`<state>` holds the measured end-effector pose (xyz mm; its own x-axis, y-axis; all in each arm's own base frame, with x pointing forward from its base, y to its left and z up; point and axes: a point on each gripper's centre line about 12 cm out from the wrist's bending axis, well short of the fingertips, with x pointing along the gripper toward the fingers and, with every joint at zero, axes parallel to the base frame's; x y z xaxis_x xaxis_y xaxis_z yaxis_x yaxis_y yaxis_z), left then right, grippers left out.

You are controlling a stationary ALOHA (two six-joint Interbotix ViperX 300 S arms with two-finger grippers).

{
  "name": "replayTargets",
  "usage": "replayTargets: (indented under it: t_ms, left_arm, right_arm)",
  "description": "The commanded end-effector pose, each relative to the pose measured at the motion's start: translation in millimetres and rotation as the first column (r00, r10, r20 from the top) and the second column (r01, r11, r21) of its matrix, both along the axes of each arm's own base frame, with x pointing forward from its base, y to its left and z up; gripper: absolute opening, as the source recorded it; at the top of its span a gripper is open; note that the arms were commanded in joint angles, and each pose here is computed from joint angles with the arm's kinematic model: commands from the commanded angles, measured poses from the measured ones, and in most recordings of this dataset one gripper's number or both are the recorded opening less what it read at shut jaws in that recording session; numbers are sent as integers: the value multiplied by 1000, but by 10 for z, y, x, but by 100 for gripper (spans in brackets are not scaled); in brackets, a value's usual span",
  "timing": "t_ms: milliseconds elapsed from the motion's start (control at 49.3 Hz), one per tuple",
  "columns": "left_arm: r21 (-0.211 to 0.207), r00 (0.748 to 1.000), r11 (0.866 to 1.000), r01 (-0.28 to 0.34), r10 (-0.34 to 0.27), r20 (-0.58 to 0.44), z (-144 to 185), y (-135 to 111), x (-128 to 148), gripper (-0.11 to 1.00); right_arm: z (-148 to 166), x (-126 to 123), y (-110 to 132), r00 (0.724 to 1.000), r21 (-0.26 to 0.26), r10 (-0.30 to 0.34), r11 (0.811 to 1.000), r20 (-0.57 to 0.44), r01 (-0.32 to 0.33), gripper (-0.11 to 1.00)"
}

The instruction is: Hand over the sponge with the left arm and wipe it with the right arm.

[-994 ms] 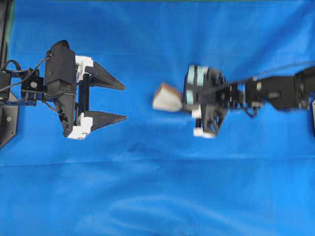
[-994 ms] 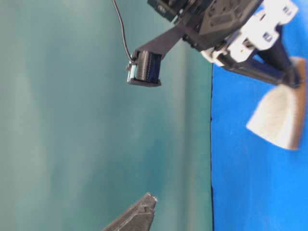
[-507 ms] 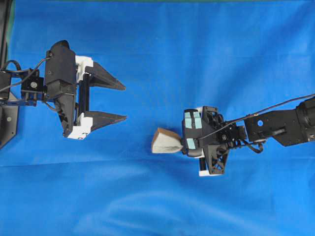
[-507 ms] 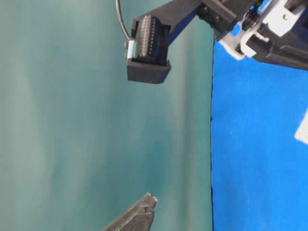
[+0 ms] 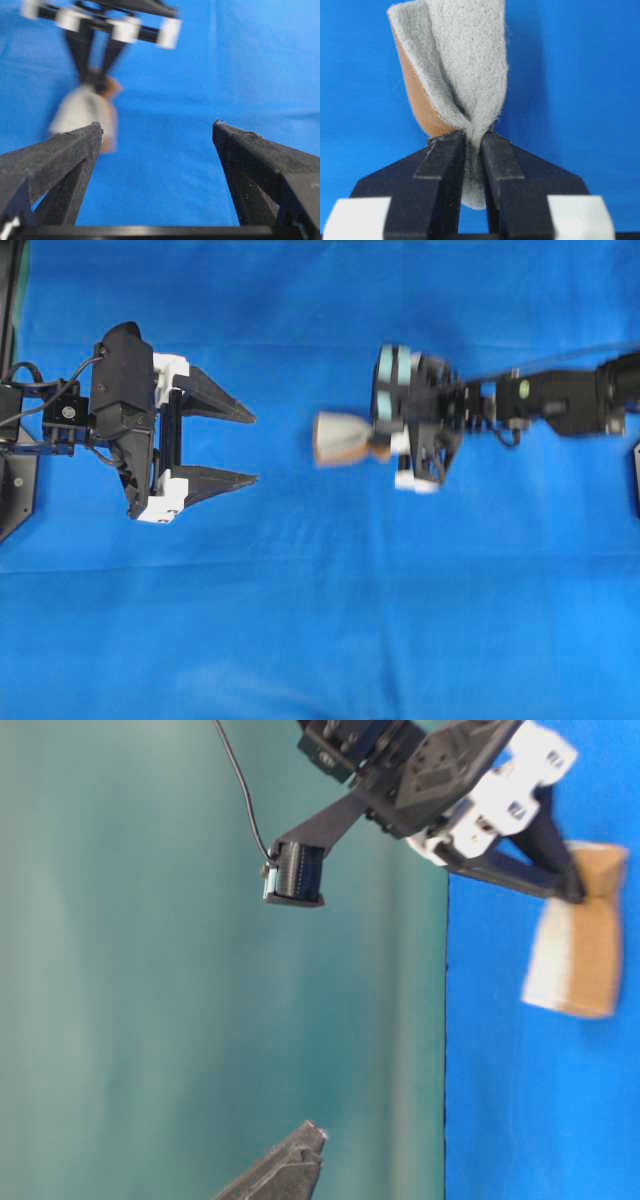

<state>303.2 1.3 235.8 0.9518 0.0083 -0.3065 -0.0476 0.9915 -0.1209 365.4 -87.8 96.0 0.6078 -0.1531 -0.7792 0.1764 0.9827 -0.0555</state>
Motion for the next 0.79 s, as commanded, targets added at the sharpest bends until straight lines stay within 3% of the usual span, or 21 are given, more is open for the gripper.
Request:
replayTargets:
  t_ms: [0, 162, 345, 548, 771]
  left_arm:
    - [0, 1000, 1000, 2, -2, 20, 63, -5, 19, 87]
    - [0, 1000, 1000, 2, -2, 20, 63, -5, 19, 87]
    - [1, 1000, 1000, 2, -2, 20, 63, -5, 19, 87]
    - [1, 1000, 1000, 2, -2, 20, 63, -5, 19, 87]
    - [3, 1000, 1000, 1, -1, 20, 63, 0, 19, 87]
  right_arm:
    - [93, -65, -376, 997, -28, -75, 997, 18, 75, 17]
    - [111, -76, -465, 996, -36, -91, 995, 24, 91, 17]
    - [93, -16, -227, 999, -17, -48, 999, 21, 48, 17]
    - [76, 99, 461, 998, 41, 68, 997, 19, -69, 17]
    - [201, 141, 1250, 978, 94, 204, 974, 47, -208, 16]
